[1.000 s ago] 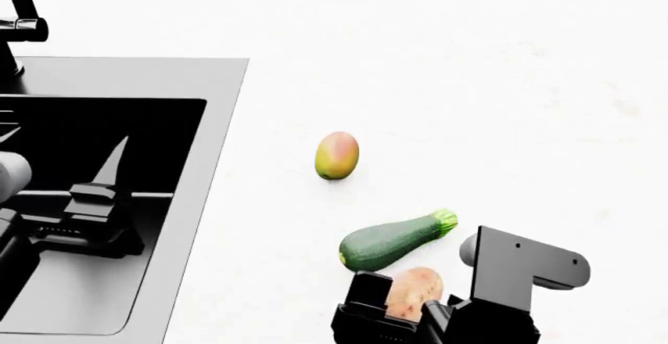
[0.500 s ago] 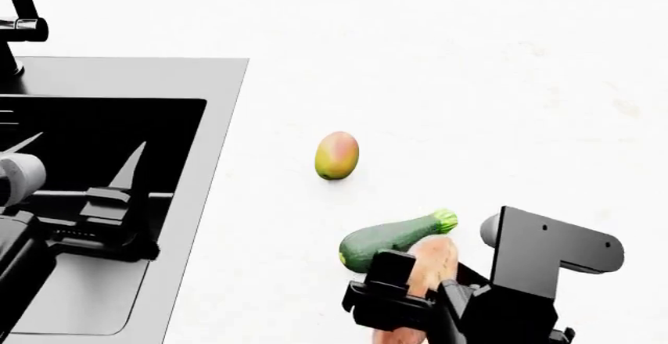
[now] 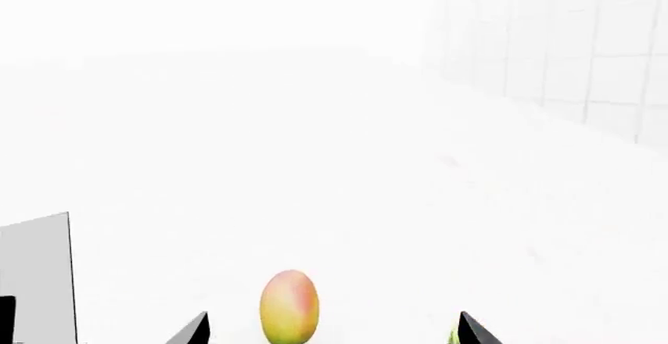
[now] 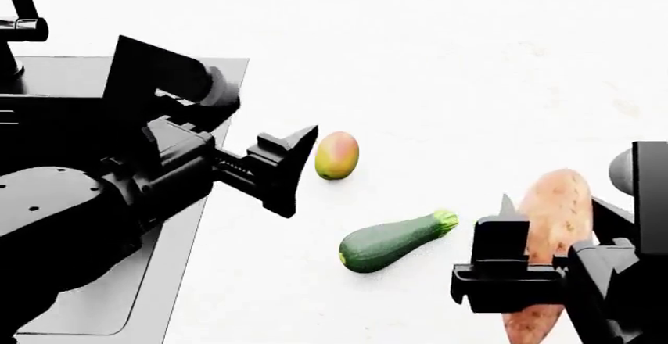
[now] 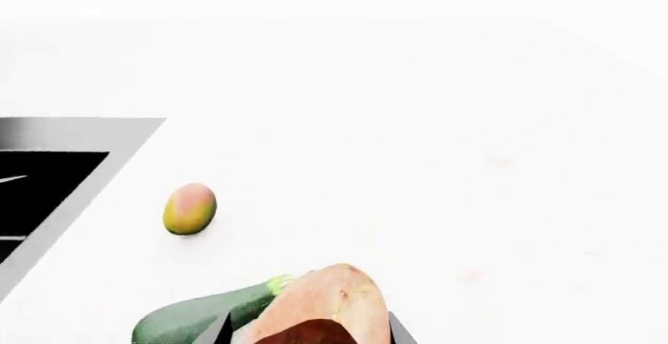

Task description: There is a mixed pile of frozen fruits and vegetables on the counter. Locate all the frozen vegetables and place the items in a bowl on the counter. Take all the frozen fruits and defrost them in a running sink.

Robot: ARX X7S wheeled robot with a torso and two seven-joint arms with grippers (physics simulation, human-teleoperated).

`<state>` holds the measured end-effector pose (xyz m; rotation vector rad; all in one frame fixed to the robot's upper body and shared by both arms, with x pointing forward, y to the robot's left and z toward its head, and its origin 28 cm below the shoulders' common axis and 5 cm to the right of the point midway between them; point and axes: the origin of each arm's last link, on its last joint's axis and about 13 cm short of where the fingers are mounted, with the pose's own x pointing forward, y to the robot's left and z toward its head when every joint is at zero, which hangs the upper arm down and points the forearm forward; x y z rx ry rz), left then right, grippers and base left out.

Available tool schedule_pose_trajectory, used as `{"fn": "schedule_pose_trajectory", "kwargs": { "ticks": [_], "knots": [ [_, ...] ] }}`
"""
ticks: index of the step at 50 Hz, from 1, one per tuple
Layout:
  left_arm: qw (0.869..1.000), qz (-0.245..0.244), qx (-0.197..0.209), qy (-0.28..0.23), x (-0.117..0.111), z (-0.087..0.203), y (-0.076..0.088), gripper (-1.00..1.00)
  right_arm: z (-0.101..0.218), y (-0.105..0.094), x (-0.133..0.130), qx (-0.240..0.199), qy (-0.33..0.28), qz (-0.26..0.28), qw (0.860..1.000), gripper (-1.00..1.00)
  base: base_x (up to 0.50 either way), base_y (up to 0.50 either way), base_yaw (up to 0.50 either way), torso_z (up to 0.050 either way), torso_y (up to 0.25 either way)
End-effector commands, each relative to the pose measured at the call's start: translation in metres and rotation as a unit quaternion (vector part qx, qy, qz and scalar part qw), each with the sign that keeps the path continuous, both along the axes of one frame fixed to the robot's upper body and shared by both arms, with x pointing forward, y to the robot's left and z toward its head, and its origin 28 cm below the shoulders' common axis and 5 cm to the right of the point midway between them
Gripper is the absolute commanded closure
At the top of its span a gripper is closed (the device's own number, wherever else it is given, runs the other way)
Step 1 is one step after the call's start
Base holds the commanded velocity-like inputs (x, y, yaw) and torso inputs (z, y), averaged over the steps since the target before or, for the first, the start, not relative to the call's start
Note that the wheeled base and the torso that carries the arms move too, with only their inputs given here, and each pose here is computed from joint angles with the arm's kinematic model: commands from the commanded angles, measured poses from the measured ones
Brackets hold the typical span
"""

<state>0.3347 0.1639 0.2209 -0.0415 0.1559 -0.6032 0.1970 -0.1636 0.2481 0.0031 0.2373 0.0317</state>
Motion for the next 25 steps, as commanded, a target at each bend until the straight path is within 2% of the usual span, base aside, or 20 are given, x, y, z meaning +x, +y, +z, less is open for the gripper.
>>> {"fn": "schedule_pose_trajectory", "kwargs": {
  "ticks": [1,3,4,5,7,13,15,21,25],
  "knots": [
    [0.995,-0.053,0.054,0.064,0.043,-0.004,-0.024,-1.00,0.033,-0.022,-0.025,-0.049,-0.022,-0.021,0.998,1.00,0.00,0.00,0.00,0.000,0.000],
    [0.992,-0.077,0.065,0.076,0.046,-0.012,-0.027,-1.00,0.037,-0.023,-0.026,-0.054,-0.027,-0.026,0.998,1.00,0.00,0.00,0.00,0.000,0.000],
    [0.989,-0.104,0.079,0.062,0.045,-0.014,-0.030,-1.00,0.039,-0.024,-0.025,-0.046,-0.030,-0.029,0.998,1.00,0.00,0.00,0.00,0.000,0.000],
    [0.990,-0.102,0.063,0.076,0.049,-0.014,-0.034,-1.00,0.039,-0.027,-0.024,-0.046,-0.030,-0.034,0.998,1.00,0.00,0.00,0.00,0.000,0.000],
    [0.988,-0.109,0.067,0.087,0.055,-0.021,-0.041,-1.00,0.041,-0.029,-0.023,-0.045,-0.034,-0.039,0.998,1.00,0.00,0.00,0.00,0.000,0.000],
    [0.983,-0.102,0.084,0.125,0.063,-0.050,-0.043,-1.00,0.038,-0.032,-0.030,-0.043,-0.032,-0.045,0.998,1.00,0.00,0.00,0.00,0.000,0.000],
    [0.982,-0.097,0.104,0.126,0.062,-0.059,-0.043,-1.00,0.037,-0.032,-0.031,-0.040,-0.033,-0.045,0.998,1.00,0.00,0.00,0.00,0.000,0.000],
    [0.979,-0.122,0.084,0.137,0.060,-0.054,-0.050,-1.00,0.034,-0.033,-0.031,-0.038,-0.027,-0.044,0.998,1.00,0.00,0.00,0.00,0.000,0.000],
    [0.979,-0.118,0.087,0.138,0.060,-0.054,-0.050,-1.00,0.035,-0.032,-0.031,-0.039,-0.026,-0.042,0.998,1.00,0.00,0.00,0.00,0.000,0.000]
  ]
}}
